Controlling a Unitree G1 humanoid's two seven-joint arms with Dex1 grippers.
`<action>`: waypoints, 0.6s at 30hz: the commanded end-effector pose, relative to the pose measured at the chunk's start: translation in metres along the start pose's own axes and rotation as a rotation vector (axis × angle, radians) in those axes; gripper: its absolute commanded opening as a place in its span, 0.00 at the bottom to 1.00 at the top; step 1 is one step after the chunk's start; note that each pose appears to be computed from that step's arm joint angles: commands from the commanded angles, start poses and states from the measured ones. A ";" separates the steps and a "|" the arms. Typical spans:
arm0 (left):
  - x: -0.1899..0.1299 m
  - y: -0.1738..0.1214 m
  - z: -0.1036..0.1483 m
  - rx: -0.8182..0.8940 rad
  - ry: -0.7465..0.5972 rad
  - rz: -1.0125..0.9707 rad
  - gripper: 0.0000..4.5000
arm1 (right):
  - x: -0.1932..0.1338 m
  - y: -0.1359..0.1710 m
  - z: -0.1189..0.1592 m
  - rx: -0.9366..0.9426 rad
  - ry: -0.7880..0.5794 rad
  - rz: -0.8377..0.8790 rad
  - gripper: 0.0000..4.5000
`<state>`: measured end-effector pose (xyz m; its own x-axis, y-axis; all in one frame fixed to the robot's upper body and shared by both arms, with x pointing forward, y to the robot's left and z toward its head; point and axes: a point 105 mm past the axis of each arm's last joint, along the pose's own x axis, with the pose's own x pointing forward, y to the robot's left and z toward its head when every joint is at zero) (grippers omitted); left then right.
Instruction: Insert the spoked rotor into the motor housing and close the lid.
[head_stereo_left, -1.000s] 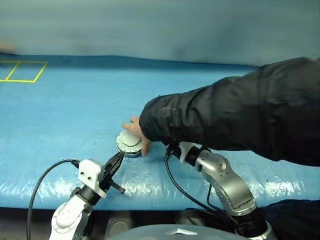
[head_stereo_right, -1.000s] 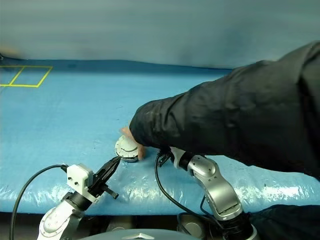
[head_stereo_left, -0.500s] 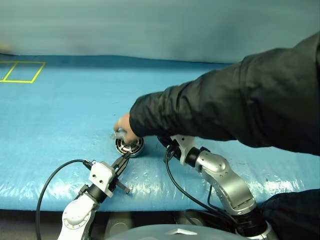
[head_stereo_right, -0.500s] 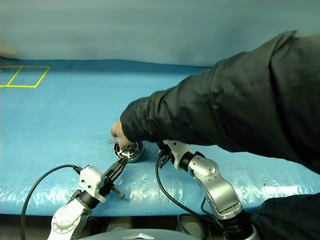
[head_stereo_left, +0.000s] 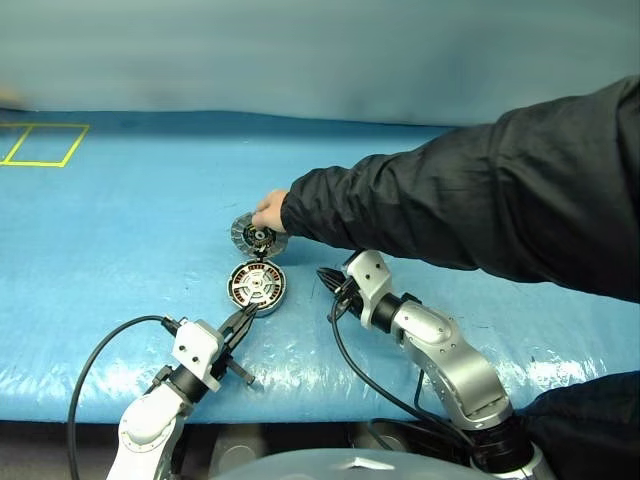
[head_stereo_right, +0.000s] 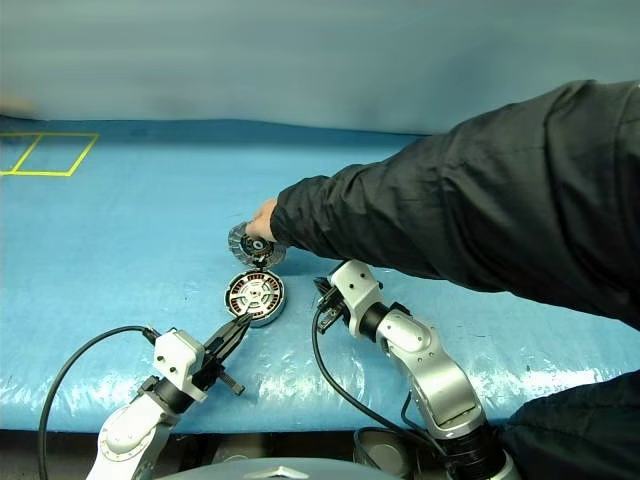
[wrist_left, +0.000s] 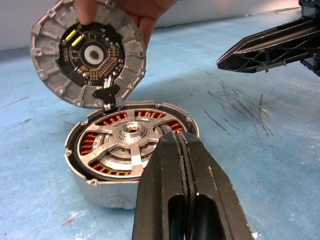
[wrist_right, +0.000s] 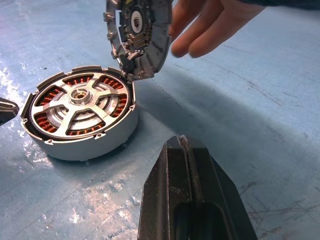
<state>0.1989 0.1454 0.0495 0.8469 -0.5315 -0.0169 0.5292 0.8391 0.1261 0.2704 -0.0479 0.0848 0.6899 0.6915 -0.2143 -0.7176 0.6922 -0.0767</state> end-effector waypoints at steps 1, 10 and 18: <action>-0.006 0.006 0.011 0.026 -0.059 0.009 0.01 | -0.002 -0.001 0.016 -0.020 -0.052 0.000 0.00; -0.007 0.017 0.004 0.051 -0.063 0.076 0.01 | -0.002 -0.002 0.016 -0.027 -0.049 0.006 0.00; 0.001 0.007 0.007 0.056 -0.085 0.102 0.01 | 0.003 -0.006 0.023 -0.034 -0.073 0.005 0.00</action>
<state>0.2035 0.1522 0.0458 0.8901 -0.4547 0.0300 0.4455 0.8821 0.1530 0.2765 -0.0464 0.0936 0.6868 0.7003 -0.1947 -0.7241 0.6825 -0.0994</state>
